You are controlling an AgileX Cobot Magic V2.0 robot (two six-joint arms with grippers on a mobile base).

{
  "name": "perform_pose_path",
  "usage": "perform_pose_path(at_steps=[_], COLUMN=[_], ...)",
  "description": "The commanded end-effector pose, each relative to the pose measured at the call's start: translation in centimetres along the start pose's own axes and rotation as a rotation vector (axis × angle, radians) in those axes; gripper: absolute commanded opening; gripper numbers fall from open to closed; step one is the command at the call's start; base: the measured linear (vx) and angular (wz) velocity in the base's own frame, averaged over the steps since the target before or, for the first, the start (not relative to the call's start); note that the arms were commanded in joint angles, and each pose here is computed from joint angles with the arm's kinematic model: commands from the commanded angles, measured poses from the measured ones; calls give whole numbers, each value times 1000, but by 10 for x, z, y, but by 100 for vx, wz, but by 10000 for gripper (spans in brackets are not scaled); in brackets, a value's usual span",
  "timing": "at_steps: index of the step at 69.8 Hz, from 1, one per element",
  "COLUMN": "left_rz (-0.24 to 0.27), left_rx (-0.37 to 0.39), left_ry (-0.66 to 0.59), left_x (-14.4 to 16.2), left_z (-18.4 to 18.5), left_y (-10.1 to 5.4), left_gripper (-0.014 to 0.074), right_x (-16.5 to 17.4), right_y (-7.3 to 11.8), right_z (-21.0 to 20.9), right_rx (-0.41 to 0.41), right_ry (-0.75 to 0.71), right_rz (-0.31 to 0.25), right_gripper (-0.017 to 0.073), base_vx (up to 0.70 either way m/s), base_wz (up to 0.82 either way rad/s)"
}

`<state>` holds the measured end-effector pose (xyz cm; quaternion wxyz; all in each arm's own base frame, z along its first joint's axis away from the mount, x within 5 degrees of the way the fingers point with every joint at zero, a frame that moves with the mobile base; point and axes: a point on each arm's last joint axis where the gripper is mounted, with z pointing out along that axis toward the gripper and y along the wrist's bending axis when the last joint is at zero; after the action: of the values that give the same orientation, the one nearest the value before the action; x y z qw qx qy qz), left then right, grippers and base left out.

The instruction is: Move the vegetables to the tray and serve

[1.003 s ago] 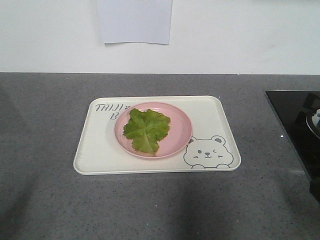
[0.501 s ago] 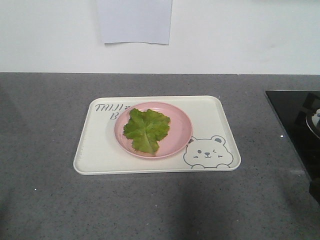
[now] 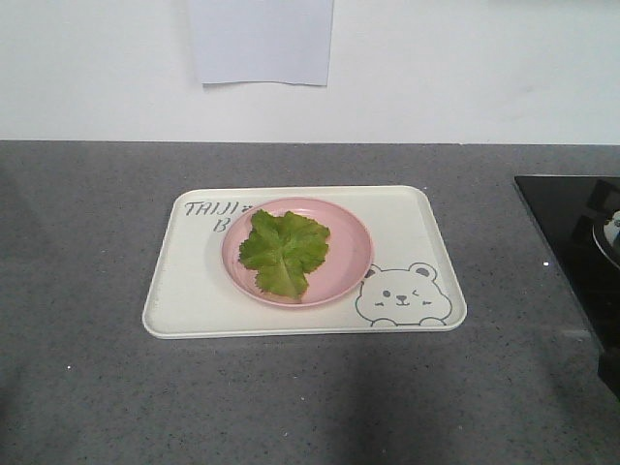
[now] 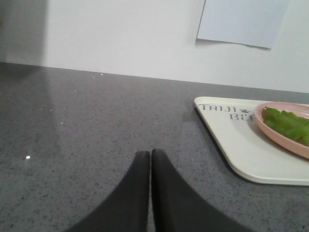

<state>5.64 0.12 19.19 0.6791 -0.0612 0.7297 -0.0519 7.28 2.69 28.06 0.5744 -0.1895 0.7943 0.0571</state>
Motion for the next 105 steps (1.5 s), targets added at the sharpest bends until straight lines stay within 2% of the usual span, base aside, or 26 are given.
perform_pose_path(at_steps=[1, 23, 105], left_rz=[-4, 2, 0], left_rx=[25, 59, 57], left_ry=[-69, -172, -164], left_x=[-1, -10, -9], left_z=[1, 0, 0], left_y=[-1, -5, -4], left_gripper=[-6, -6, -6], right_x=[-13, -13, -13], right_y=[-4, -4, -4], right_z=[-3, -3, -3], right_rx=[32, 31, 31], right_ry=[-74, -72, -71], right_rz=[0, 0, 0], right_gripper=[-6, -6, -6], base_vx=[0, 0, 0], base_wz=[0, 0, 0])
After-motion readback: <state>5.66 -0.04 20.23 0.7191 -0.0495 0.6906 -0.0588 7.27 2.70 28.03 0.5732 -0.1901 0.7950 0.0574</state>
